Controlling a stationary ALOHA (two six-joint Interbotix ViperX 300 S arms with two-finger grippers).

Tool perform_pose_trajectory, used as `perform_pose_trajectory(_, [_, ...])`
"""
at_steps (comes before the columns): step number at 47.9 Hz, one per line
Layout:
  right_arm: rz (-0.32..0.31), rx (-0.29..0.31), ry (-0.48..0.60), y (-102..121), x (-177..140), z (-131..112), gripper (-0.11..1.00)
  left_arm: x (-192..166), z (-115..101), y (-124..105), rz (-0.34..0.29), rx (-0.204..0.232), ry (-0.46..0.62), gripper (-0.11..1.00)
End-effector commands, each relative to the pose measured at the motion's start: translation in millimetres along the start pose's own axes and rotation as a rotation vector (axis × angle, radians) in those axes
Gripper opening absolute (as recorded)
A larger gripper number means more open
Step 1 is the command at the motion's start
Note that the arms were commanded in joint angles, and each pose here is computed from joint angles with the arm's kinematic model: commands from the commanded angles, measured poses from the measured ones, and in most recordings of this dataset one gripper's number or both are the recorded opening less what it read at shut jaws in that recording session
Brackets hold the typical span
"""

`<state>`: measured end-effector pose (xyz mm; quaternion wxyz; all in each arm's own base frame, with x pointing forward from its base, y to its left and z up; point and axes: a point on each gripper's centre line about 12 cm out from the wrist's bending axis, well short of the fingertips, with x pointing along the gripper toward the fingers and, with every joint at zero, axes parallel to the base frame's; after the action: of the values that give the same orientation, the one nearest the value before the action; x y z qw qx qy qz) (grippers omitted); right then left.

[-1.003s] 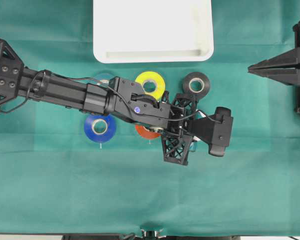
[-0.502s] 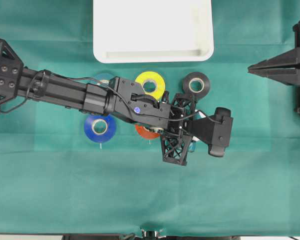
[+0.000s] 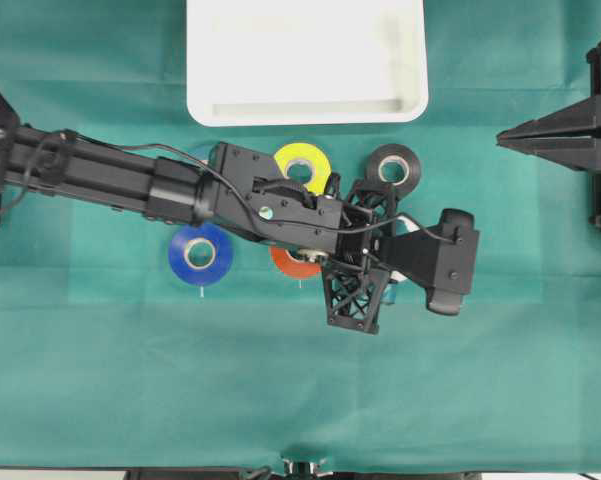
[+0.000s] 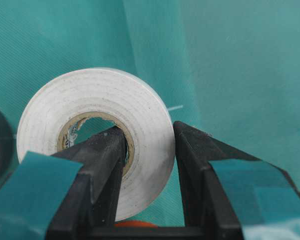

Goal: Place the tape from the fixed location into the white case.
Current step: 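Lift the white tape roll with the left gripper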

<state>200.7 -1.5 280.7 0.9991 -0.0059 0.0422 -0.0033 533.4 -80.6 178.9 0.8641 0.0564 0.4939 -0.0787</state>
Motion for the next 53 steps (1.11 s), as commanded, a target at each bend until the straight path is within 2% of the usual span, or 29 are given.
perform_pose_trajectory(1, [-0.002,-0.003,-0.029,0,2,13,0.00,-48,27,0,0.005,0.006,-0.106,0.28])
perform_pose_trajectory(18, [-0.003,-0.001,-0.020,-1,2,12,0.00,-94,40,0,0.006,0.009,-0.112,0.28])
perform_pose_trajectory(53, [-0.002,-0.003,-0.011,0,2,10,0.00,-152,65,1,0.005,0.009,-0.086,0.28])
